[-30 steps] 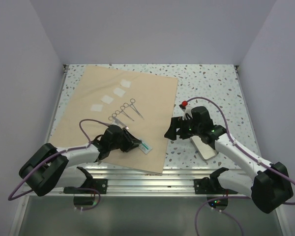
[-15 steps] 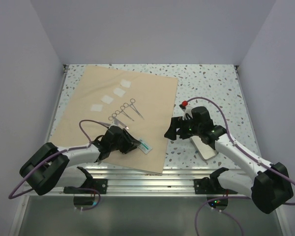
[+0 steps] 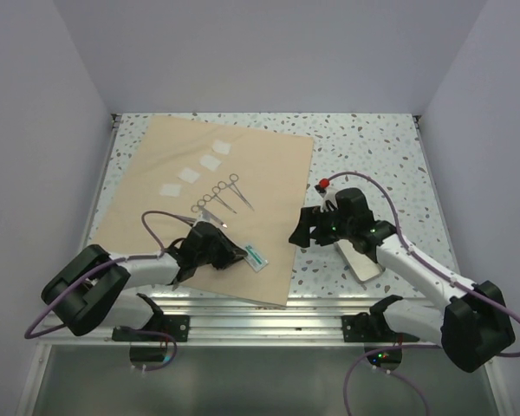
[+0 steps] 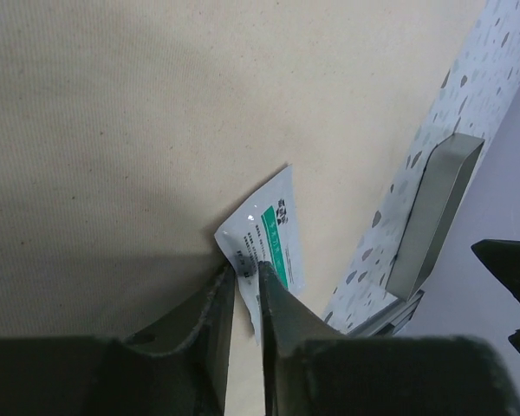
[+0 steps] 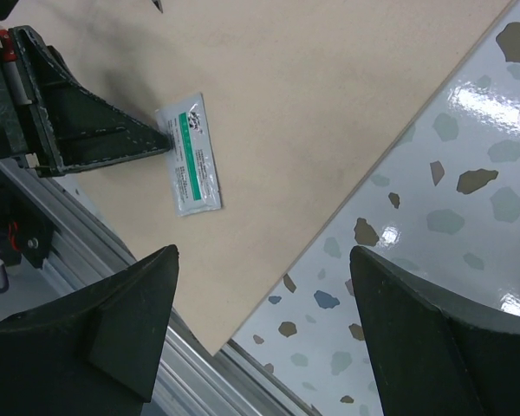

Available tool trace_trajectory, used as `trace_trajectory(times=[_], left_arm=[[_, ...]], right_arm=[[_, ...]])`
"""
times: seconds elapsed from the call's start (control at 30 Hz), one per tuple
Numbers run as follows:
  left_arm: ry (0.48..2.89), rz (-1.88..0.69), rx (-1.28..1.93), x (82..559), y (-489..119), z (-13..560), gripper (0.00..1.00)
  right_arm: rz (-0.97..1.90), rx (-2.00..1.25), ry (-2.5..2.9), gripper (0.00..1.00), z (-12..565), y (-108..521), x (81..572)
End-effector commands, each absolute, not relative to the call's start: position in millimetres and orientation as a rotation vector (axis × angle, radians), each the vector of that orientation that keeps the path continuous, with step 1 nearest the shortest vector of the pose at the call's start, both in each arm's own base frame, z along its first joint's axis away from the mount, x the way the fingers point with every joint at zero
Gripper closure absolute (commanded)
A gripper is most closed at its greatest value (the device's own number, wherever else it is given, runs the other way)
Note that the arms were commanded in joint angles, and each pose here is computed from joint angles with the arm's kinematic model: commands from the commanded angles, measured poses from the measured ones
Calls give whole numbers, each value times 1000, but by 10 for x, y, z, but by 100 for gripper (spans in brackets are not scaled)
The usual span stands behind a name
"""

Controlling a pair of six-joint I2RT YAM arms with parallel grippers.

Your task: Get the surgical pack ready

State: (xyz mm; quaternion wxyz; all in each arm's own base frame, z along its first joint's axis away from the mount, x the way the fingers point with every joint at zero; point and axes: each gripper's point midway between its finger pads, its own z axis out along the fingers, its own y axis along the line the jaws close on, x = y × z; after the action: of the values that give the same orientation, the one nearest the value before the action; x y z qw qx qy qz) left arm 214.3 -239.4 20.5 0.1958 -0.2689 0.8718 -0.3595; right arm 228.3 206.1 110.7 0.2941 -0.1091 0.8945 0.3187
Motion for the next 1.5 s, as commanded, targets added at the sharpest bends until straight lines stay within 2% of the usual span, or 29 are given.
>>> trace_trajectory(times=[0.0,0.13,0.27,0.5,0.67,0.9,1.1,1.47], left_arm=[[2417,-971,-740,2233,-2391,196,79],[2431,-949,-661,2276,-2432,205,100],[2402,-965,-584,2283,-2438,264,100],[2160,-1100,-317,2291,-2452,863,100],[2095,-1152,-181,2182,-2462,1091,100],[2027,-1365,-4,1914,-2645,1420,100],[1966,-1509,88,1704,-2706,1604,100],[1911,-1600,141,1556,-2716,1703,100]], right_arm=[[880,-303,2347,16,1154,2142,2351],[884,-303,2366,17,1102,2154,2358],[888,-325,2373,17,1081,2163,2340],[1144,-539,2342,16,1177,2412,2079],[1379,-641,2251,14,1359,2661,1874],[1485,-736,2123,10,1508,2859,1817],[1527,-788,2082,14,1534,2937,1789],[1633,-824,2000,20,1616,3051,1661]])
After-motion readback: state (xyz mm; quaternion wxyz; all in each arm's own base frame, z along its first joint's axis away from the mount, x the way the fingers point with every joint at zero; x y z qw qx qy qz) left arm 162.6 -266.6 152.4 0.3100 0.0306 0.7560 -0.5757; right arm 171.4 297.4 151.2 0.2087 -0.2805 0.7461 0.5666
